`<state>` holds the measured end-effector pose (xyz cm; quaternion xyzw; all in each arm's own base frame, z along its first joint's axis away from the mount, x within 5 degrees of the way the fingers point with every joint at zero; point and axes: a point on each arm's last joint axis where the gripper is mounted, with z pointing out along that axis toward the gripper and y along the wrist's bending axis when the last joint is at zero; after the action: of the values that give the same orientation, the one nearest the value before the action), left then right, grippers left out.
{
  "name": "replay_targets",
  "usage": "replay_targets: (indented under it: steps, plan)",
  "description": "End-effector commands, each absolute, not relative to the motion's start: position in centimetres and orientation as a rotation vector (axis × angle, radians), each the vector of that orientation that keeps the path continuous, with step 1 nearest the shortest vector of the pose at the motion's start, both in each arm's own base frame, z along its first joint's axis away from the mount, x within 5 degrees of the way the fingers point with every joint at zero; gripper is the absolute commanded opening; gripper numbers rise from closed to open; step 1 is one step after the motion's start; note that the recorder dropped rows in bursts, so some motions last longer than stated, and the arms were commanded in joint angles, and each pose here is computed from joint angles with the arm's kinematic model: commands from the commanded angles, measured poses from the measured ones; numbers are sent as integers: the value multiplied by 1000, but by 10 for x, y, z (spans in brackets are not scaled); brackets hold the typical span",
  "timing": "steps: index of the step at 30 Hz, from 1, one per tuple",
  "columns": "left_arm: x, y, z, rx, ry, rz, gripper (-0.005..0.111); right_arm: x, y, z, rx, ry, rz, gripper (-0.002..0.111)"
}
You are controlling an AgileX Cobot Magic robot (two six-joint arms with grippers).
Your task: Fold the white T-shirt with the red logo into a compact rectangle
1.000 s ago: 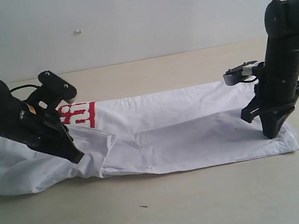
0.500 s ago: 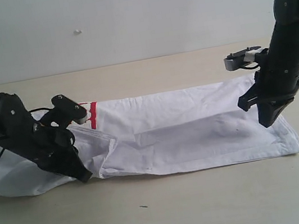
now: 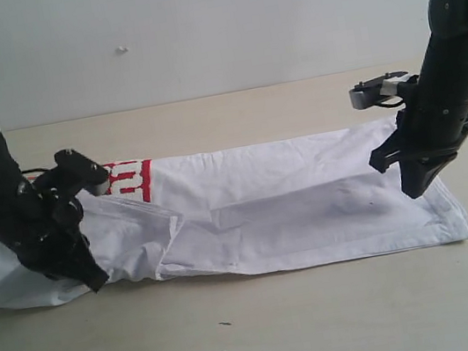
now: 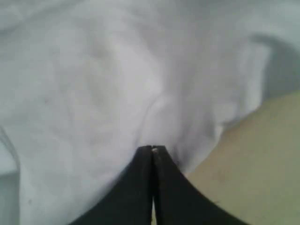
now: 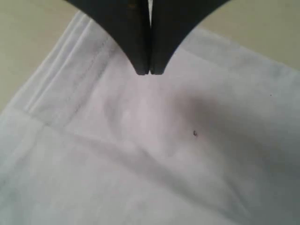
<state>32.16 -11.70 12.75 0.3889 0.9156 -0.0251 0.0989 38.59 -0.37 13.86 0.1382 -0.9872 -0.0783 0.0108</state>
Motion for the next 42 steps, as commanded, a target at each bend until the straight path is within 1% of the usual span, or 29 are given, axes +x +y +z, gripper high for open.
replay_targets:
  steps: [1,3,5,8,9,10,11,12,14,18,20,22,24,28,32,35,39,42]
  plan:
    - [330,-107,107,1051,2757,80,0,387,-4,141,432,-3098,-255,0]
    - [332,-103,105,1091,2746,147,0,388,-4,141,448,-3106,-251,0]
    - [338,-106,115,1065,2708,143,0,389,-4,141,456,-3115,-253,0]
    - [344,-119,145,978,2564,39,0,389,-4,141,456,-3119,-251,0]
    - [343,-125,149,948,2544,-15,0,389,-4,141,456,-3121,-251,0]
    - [340,-135,150,992,2508,-85,0,389,-4,141,456,-3125,-249,0]
    - [338,-144,148,1030,2488,-146,0,389,-4,141,456,-3125,-249,0]
    - [334,-159,142,1069,2455,-253,0,389,-4,141,456,-3125,-249,0]
    - [332,-174,135,1109,2401,-322,0,390,-3,141,452,-3126,-255,0]
    - [342,-181,115,957,2395,-275,0,389,-2,141,442,-3123,-273,0]
    - [343,-182,105,959,2424,-284,0,389,-2,141,442,-3123,-273,0]
    - [340,-185,99,1018,2453,-328,0,389,-2,141,449,-3122,-273,0]
    - [339,-186,99,1049,2453,-342,0,389,-2,141,454,-3121,-273,0]
    - [340,-186,117,1036,2404,-338,0,389,-2,141,454,-3123,-273,0]
    - [342,-180,148,1046,2317,-299,0,389,-2,141,454,-3119,-274,0]
    - [347,-164,167,985,2292,-270,0,389,-2,141,454,-3119,-274,0]
    - [359,-131,169,799,2382,-275,0,389,-2,141,450,-3121,-280,0]
    - [363,-106,157,699,2490,-319,1,389,-2,141,449,-3121,-286,0]
